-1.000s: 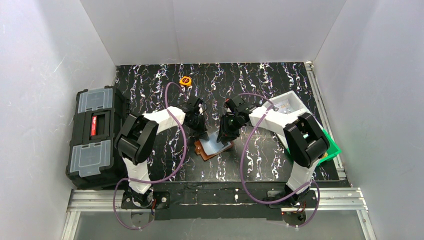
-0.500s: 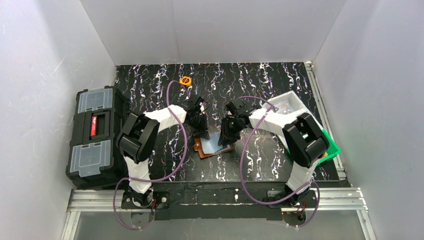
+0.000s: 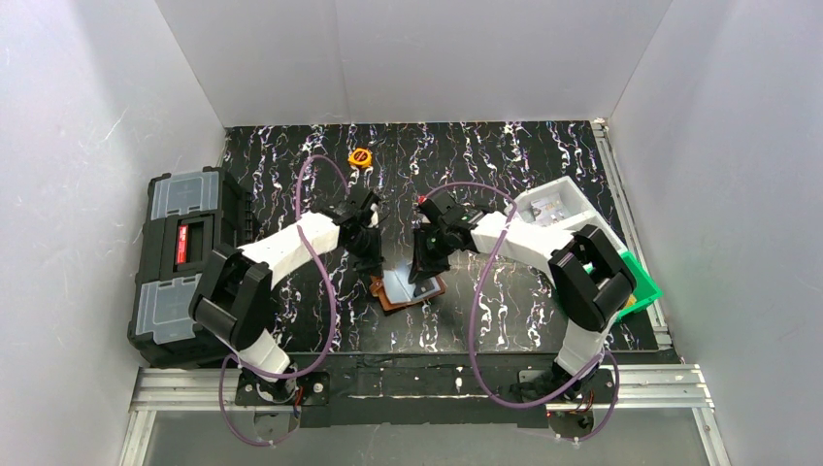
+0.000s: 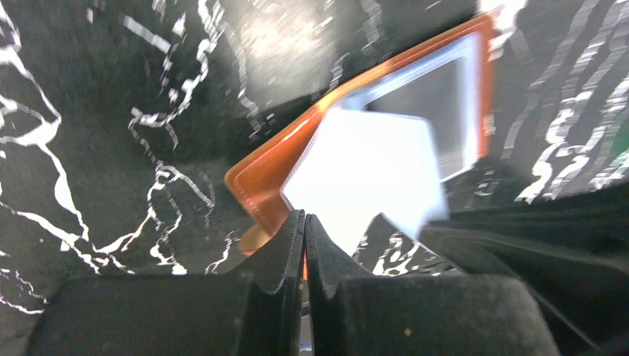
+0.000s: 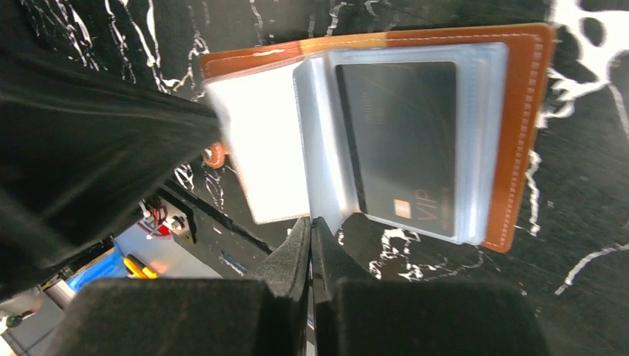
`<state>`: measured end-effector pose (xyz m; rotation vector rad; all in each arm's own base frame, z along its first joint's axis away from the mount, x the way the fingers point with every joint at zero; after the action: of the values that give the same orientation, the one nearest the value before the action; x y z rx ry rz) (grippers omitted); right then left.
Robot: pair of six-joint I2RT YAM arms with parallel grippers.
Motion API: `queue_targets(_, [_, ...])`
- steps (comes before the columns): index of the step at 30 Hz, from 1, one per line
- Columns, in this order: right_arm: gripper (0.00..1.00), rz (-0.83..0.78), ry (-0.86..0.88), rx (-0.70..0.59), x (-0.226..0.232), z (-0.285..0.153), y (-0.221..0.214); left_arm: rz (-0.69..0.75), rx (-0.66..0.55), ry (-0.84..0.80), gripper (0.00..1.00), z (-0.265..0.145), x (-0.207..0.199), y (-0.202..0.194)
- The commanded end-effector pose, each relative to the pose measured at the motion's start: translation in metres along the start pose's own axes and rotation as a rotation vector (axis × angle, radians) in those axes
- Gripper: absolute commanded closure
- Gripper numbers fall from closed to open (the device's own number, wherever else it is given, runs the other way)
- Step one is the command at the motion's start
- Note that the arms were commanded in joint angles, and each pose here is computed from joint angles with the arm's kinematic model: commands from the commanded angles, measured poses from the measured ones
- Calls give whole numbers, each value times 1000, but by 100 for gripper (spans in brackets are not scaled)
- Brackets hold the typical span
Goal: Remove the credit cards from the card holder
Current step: Remove the credit card from the card holder.
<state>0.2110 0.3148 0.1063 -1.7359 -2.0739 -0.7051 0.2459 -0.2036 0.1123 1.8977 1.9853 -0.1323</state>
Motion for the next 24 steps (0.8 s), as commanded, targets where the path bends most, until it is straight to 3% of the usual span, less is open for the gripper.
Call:
queue_targets(1, [96, -44, 19, -5, 24, 4, 3, -24, 92, 98, 100, 13, 27, -26])
queue_targets(7, [95, -56, 28, 29, 30, 20, -1, -29, 96, 98, 100, 21, 26, -23])
queue_targets(20, [88, -24, 40, 78, 27, 49, 0, -39, -2, 43, 100, -22, 15, 3])
queue_targets(24, [86, -25, 43, 75, 28, 49, -1, -72, 20, -49, 89, -17, -5, 11])
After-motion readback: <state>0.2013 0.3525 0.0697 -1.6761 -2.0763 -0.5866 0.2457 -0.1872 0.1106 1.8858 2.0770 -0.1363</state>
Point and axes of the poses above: each gripper's point midway between its finger pads, its own z axis out along the fingers, its own x axis along the line the jaws close on, y = z × x, the point moved 4 cm from there along -z, back along the fingers, and after that the axes turned 1 degree about -z, right-handed, at the moved point
